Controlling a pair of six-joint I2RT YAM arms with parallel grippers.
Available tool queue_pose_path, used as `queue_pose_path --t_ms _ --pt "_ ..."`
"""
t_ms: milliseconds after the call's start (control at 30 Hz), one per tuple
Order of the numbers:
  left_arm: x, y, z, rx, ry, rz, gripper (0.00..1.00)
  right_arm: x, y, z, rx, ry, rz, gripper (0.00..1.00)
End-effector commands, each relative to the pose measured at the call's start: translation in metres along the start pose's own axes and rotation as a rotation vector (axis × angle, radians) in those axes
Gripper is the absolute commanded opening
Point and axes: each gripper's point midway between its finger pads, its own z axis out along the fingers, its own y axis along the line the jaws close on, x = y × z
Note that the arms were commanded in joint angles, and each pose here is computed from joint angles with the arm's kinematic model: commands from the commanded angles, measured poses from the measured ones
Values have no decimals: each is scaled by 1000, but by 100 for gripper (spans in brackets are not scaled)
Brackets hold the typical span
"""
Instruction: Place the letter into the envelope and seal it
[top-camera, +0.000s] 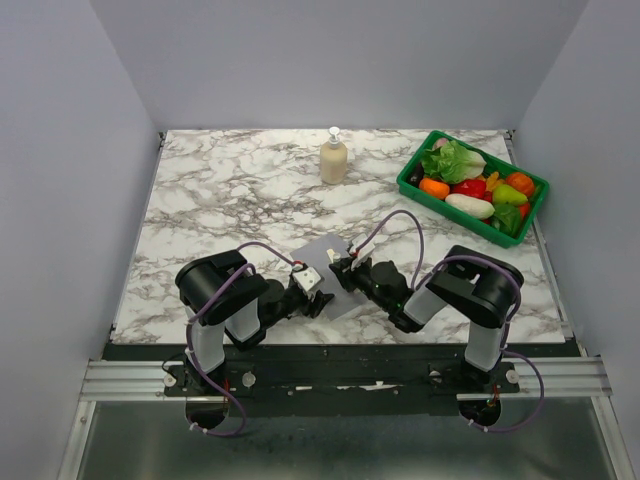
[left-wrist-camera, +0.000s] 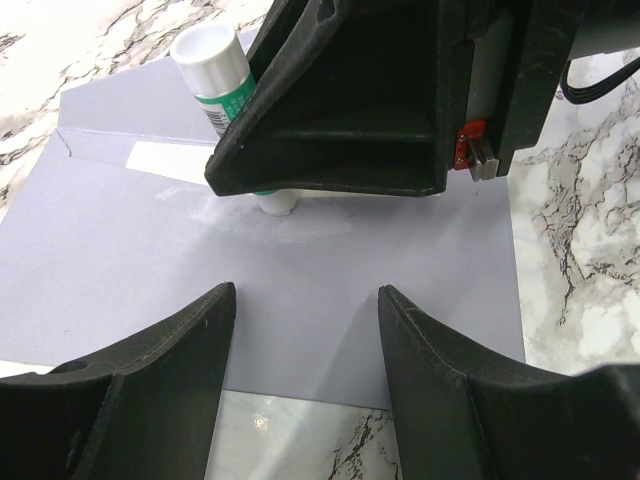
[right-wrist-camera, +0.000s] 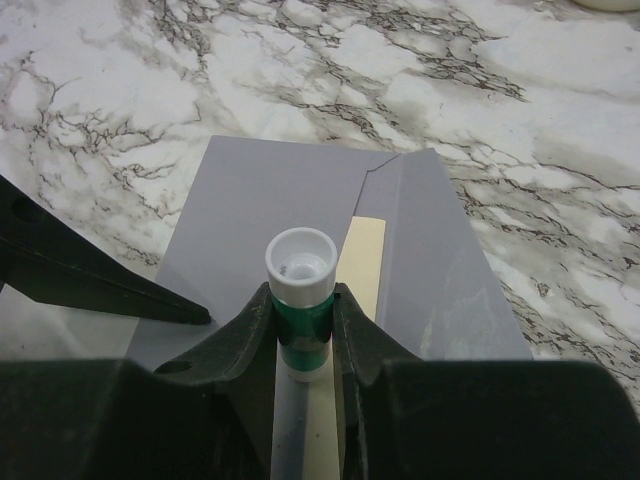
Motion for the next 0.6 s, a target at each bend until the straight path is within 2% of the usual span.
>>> queue_pose_path --t_ms 0,567 --pt "-1 6 -9 -27 -41 1 66 58 -11 -20 25 202 -45 1" --pt "-1 8 -8 -29 -45 -2 66 62 29 -26 -158 201 -31 1"
